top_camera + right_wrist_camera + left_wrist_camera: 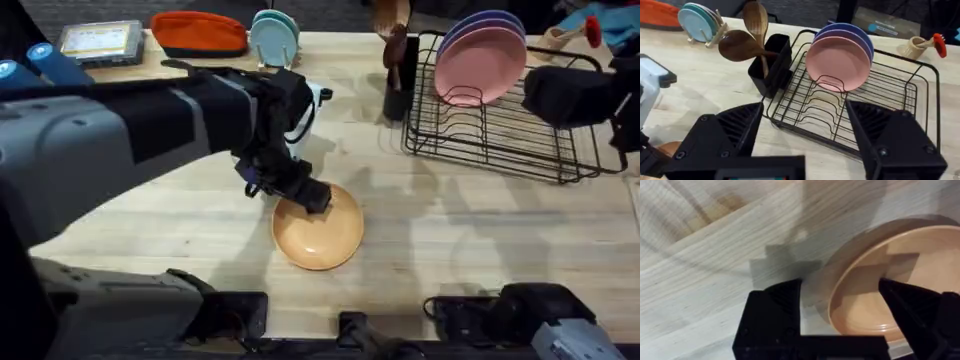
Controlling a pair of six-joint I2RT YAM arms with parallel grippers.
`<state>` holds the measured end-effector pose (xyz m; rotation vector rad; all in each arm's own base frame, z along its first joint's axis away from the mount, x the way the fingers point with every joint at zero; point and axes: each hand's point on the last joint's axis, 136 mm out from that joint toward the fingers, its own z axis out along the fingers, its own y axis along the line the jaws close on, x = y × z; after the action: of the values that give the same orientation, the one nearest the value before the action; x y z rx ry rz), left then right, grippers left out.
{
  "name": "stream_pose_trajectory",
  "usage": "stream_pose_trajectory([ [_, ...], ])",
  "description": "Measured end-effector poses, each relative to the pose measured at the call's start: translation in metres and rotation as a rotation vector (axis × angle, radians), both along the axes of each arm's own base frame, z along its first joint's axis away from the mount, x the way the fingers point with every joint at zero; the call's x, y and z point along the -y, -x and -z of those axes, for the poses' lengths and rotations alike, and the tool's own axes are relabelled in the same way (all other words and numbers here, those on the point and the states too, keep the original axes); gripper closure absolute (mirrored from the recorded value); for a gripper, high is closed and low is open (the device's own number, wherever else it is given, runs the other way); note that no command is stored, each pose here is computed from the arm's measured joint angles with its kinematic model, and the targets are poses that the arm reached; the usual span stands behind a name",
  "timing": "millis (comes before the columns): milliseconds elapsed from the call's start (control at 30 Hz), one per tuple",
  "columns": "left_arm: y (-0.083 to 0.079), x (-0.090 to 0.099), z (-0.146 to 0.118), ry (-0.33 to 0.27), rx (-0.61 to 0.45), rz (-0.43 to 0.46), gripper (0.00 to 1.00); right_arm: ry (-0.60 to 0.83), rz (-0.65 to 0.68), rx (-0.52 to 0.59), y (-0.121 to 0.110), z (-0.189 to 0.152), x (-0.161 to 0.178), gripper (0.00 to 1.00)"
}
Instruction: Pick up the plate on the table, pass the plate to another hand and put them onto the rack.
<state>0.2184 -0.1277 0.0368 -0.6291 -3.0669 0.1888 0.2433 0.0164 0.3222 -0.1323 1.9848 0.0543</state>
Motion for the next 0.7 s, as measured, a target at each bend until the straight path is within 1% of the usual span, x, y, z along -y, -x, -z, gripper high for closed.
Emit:
stream_pose_trajectory([
  [33, -0.0002, -0.0007, 0.0001, -0.005, 0.002, 0.001, 0.069, 0.0, 0.0, 0.0, 0.0001, -0.0001, 0.0, 0.004],
  [133, -0.0009, -0.0023, 0.0007, -0.014, 0.004, 0.0, 0.141, 0.0, 0.0, 0.0, 0.0, 0.0, 0.0001, 0.004],
  [300, -0.0024, -0.0055, 0.0018, -0.033, 0.009, -0.001, 0.325, 0.0, 0.0, 0.0, 0.0, 0.0, 0.0, 0.004],
  [400, -0.0025, -0.006, 0.0017, -0.032, 0.008, -0.004, 0.463, 0.0, 0.0, 0.0, 0.0, 0.0, 0.0001, 0.004],
  [633, -0.0022, -0.0017, 0.0003, -0.003, -0.001, -0.012, 0.901, 0.0, 0.0, 0.0, 0.0, 0.0, 0.0, 0.004],
  [700, -0.0031, 0.0016, -0.0011, 0.014, -0.001, -0.011, 0.949, 0.0, 0.0, 0.0, 0.0, 0.0, 0.0001, 0.004],
])
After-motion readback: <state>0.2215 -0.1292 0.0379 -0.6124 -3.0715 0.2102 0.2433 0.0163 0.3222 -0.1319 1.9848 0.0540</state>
